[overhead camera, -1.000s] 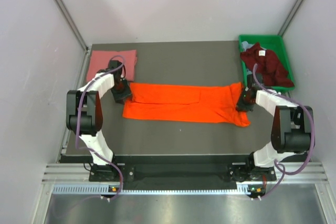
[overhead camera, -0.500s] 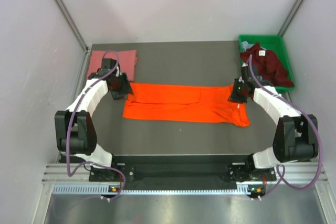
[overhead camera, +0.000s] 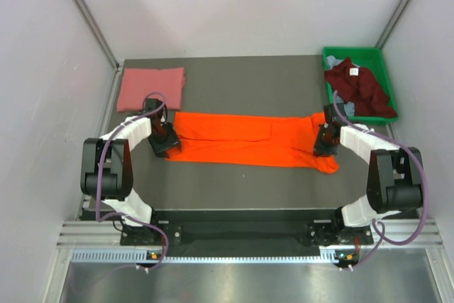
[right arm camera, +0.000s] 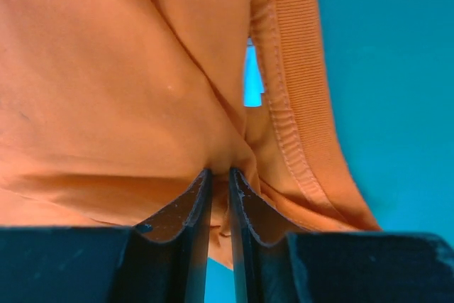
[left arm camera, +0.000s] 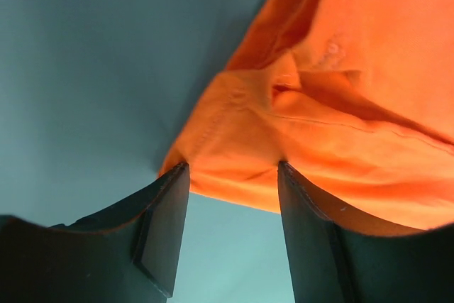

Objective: Fold and stack the t-shirts
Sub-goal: Fold the tshirt

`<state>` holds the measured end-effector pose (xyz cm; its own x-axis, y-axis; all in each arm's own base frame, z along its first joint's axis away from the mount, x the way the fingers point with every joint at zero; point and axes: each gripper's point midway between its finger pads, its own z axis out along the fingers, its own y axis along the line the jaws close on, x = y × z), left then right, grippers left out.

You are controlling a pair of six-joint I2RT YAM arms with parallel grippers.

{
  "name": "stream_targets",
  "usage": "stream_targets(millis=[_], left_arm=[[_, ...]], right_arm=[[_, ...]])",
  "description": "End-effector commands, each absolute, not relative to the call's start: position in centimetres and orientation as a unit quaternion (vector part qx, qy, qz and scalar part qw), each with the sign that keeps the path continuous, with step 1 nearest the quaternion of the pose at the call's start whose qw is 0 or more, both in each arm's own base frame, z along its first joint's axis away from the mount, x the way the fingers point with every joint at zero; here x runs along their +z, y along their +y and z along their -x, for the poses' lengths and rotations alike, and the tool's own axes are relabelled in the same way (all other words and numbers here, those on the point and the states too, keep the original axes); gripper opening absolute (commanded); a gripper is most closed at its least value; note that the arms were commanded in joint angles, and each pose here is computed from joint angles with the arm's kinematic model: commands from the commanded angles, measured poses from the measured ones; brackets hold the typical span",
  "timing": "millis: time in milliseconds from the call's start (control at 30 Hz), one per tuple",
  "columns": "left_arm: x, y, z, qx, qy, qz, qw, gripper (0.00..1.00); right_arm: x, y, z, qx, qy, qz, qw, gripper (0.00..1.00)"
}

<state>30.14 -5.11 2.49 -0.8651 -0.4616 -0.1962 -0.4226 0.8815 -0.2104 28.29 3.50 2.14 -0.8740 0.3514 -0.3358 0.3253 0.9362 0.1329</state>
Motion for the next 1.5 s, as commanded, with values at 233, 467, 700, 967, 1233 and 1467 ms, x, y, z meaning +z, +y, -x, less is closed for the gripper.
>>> stream_targets(millis=[233, 467, 700, 967, 1233, 1467], left_arm=[[9.4, -5.2, -33.7, -0.103, 0.947, 0.215, 0.214, 0.60], [6.7, -7.9, -31.9, -0.164, 0.948, 0.209, 0.177, 0.60], [1.4, -4.6, -29.7, -0.060, 0.959, 0.239, 0.142, 0.60], [0.4, -1.7, -29.8, 0.023, 0.956, 0.252, 0.148, 0.60], [1.8, -1.7, -30.2, 0.023, 0.954, 0.258, 0.154, 0.59], [8.3, -3.3, -33.0, -0.039, 0.950, 0.217, 0.221, 0.61]], right_arm=[[8.5, 3.7, -28.9, 0.046, 0.962, -0.143, 0.228, 0.19], [5.1, 6.6, -25.7, 0.104, 0.971, -0.127, 0.175, 0.04], [2.2, 0.8, -24.9, -0.021, 0.971, -0.185, 0.151, 0.04], [2.7, -0.8, -26.5, -0.053, 0.971, -0.172, 0.157, 0.07], [2.8, -0.1, -26.1, -0.029, 0.974, -0.165, 0.155, 0.13], [8.2, 2.0, -28.1, 0.039, 0.963, -0.159, 0.214, 0.22]])
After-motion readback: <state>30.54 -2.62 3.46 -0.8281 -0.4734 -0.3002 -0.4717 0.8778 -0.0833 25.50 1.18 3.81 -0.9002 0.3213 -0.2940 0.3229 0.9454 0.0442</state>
